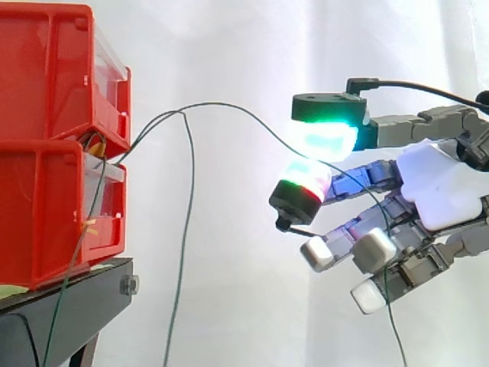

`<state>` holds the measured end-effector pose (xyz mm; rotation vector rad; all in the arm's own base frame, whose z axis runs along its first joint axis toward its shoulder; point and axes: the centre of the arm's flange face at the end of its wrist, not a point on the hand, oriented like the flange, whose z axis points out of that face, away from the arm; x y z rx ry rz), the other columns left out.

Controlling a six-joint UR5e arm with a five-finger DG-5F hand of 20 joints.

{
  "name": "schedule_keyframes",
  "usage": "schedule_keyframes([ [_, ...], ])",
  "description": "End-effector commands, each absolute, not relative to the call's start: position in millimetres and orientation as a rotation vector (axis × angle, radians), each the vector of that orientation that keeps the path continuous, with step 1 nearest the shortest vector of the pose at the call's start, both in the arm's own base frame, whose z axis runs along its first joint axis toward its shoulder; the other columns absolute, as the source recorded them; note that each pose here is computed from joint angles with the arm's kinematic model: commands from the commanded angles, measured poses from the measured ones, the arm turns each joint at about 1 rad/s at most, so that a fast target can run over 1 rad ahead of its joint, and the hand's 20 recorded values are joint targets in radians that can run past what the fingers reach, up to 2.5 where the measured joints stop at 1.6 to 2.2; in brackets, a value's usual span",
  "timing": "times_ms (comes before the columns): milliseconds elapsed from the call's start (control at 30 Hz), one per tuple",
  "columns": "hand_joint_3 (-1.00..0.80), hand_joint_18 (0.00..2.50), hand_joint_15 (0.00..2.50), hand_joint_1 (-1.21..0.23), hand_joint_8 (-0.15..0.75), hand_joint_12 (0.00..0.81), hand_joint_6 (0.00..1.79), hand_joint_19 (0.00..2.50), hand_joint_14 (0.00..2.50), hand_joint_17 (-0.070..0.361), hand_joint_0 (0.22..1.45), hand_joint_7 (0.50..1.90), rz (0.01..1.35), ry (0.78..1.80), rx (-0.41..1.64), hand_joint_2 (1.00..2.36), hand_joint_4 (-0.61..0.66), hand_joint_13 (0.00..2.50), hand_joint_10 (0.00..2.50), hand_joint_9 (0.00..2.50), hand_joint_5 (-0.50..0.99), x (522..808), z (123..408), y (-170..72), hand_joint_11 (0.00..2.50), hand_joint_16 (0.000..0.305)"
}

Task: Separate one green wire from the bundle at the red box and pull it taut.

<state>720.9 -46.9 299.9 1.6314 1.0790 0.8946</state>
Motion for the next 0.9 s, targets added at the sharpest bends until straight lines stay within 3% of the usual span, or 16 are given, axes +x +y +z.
schedule_keyframes([
  [0, 0.03, 0.86, 0.59, -0.83, 0.334, 0.503, 0.84, 0.37, 0.02, 0.135, 0.62, 1.38, 0.882, 1.094, 1.621, 1.03, -0.17, 0.96, 0.02, 0.58, -0.14, 720.6, 299.6, -46.3, 0.98, 0.06],
  [67, 0.02, 0.85, 0.52, -0.83, 0.334, 0.497, 0.84, 0.37, 0.02, 0.135, 0.62, 1.37, 0.872, 1.104, 1.618, 1.03, -0.17, 0.91, 0.02, 0.56, -0.14, 719.9, 299.3, -46.5, 0.9, 0.06],
  [333, -0.02, 0.65, 0.14, -0.84, 0.24, 0.398, 0.81, 0.2, 0.0, 0.125, 0.62, 1.37, 0.815, 1.152, 1.623, 1.03, -0.21, 0.54, 0.0, 0.29, -0.13, 714.1, 297.8, -46.9, 0.03, 0.056],
  [533, -0.05, 0.52, 0.02, -0.85, 0.189, 0.38, 0.79, 0.06, 0.0, 0.124, 0.61, 1.38, 0.808, 1.155, 1.622, 1.03, -0.22, 0.42, 0.0, 0.16, -0.13, 713.5, 297.1, -48.2, 0.0, 0.055],
  [867, -0.03, 0.51, 0.08, -0.84, 0.21, 0.392, 0.78, 0.13, 0.0, 0.126, 0.61, 1.46, 0.807, 1.154, 1.621, 1.03, -0.18, 0.43, 0.0, 0.19, -0.13, 713.8, 297.7, -48.3, 0.0, 0.056],
])
